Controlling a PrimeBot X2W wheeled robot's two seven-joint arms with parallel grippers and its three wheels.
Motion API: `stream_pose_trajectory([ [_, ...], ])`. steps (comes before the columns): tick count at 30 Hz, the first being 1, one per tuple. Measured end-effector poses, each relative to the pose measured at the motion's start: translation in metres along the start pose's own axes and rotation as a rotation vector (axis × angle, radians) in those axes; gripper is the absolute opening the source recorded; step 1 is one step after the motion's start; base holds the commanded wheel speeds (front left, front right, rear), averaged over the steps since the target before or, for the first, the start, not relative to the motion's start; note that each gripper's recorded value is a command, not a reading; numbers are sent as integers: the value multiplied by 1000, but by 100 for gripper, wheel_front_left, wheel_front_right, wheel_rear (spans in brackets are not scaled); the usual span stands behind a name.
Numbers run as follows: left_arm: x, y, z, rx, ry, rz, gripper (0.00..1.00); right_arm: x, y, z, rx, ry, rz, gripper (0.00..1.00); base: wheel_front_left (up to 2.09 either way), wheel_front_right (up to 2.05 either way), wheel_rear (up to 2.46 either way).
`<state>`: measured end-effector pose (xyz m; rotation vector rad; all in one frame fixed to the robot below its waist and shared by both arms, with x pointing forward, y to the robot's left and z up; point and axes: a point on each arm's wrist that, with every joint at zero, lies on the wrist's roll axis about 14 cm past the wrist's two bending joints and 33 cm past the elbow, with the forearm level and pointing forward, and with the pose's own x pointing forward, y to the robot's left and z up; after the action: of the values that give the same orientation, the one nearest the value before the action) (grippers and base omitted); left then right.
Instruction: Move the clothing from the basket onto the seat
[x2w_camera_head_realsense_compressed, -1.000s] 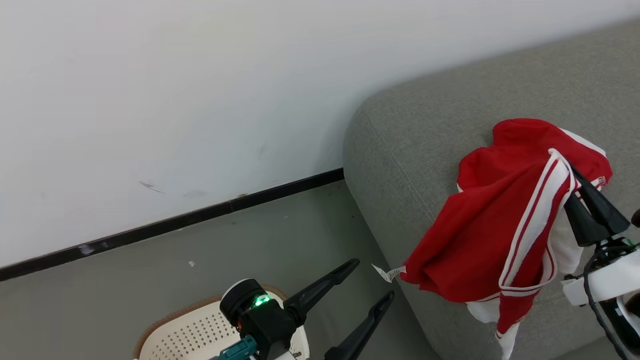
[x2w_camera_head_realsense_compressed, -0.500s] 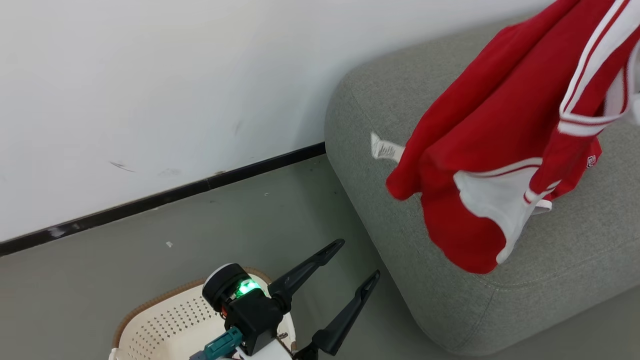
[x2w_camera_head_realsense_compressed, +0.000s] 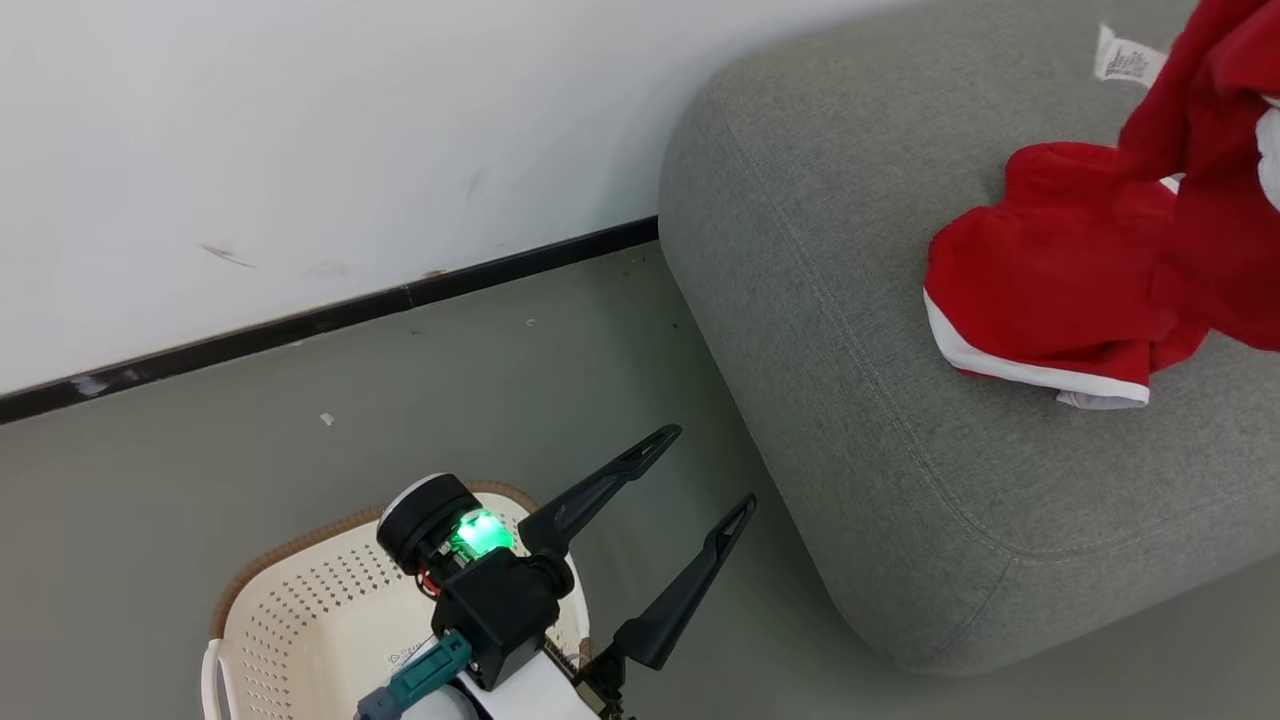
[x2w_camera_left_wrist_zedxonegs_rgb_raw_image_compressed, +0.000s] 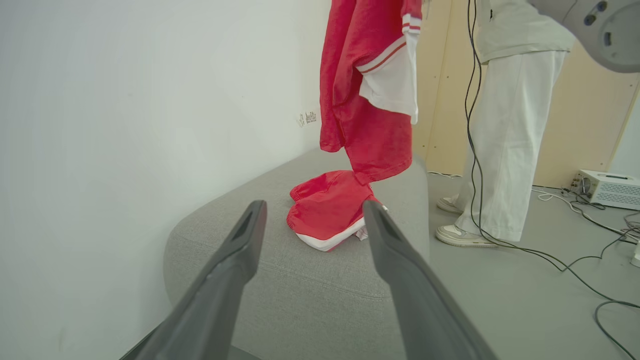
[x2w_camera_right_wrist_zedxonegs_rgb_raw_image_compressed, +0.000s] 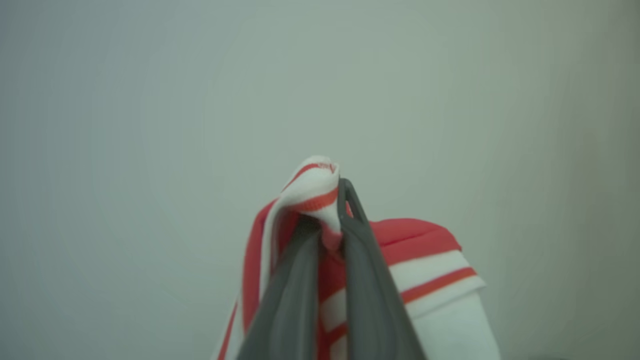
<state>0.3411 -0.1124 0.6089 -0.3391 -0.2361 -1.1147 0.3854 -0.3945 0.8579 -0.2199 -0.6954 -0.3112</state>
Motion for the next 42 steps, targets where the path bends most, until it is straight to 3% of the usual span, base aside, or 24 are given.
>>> stream_pose_trajectory([
  [8,-2,16,-5,18,22,22,100,15,-33,-22,-42,40,-92,0,0,0,0],
  [22,-5,42,-19,-1,62,61,100,-2,7,-144,-63,260,-30,0,0,0,0],
  [28,-5,53,-27,-11,82,70,100,-48,0,-212,-46,414,-81,0,0,0,0],
  [34,-5,63,-34,-17,86,77,100,-106,14,-273,-8,585,-97,0,0,0,0],
  [42,-3,75,-42,-27,91,84,100,-186,21,-324,42,787,-159,0,0,0,0],
])
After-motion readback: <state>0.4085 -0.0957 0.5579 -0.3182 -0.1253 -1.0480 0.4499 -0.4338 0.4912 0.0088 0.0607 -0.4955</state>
